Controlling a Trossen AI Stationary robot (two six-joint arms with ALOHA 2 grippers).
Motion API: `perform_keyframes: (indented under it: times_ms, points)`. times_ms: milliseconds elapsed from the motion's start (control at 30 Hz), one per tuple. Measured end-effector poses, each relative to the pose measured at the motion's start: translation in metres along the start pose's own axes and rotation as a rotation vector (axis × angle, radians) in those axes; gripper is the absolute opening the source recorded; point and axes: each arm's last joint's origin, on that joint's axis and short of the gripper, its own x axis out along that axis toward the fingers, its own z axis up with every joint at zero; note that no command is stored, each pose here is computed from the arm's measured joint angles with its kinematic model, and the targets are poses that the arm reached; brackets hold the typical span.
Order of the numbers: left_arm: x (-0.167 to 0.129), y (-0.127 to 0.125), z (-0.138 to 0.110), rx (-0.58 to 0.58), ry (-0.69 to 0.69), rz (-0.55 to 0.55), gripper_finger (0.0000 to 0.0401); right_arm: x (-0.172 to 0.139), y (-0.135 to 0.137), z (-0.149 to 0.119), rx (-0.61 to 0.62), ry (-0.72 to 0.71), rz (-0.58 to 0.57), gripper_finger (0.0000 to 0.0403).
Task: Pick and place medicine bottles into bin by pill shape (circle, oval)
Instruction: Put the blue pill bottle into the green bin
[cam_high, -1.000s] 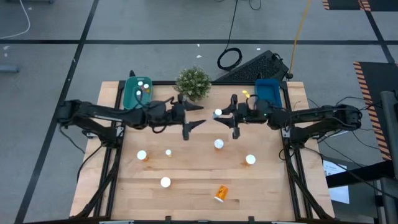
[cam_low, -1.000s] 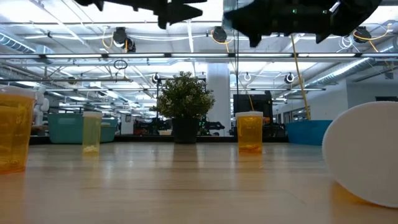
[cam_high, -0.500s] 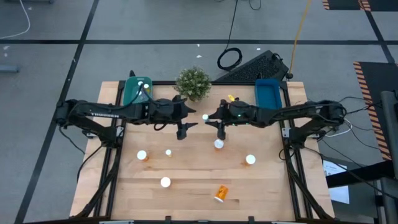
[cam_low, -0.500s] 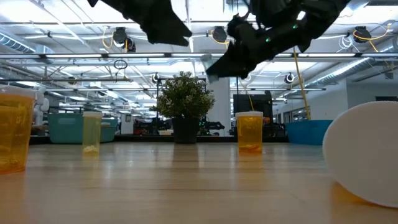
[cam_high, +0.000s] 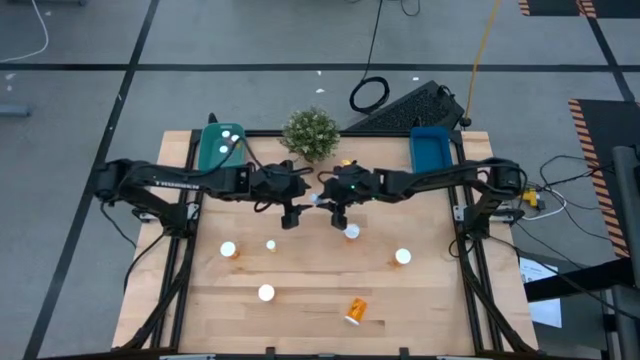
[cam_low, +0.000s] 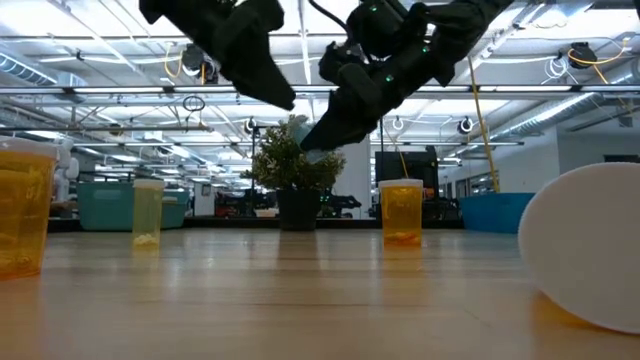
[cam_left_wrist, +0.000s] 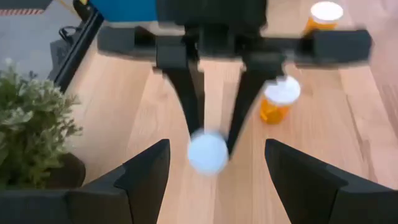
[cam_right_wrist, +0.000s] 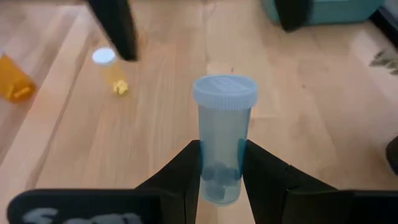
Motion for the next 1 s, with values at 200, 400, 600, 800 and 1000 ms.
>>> perform_keyframes:
  times_ms: [200,400,600,800,1000]
  points:
    - [0.005,0.001,-0.006,-0.002,0.008,0.0,0.0267,0.003,0.0,-0.002,-0.024,0.015,0.021,0.0095]
    - [0.01,0.01,-0.014,-0.043,-0.003,-0.027,0.0267,0.002,0.003,0.0,-0.034,0.009,0.032,0.0095]
    - [0.012,0.013,-0.017,-0.061,-0.018,-0.035,0.0266,0.002,0.003,0.0,-0.025,0.01,0.031,0.0095]
    - [0.026,0.011,-0.021,-0.062,-0.002,-0.04,0.0266,0.002,0.003,0.0,-0.023,0.01,0.03,0.0095]
    - [0.032,0.011,-0.022,-0.043,-0.007,-0.039,0.0266,0.002,0.003,-0.001,-0.021,0.019,0.03,0.0095]
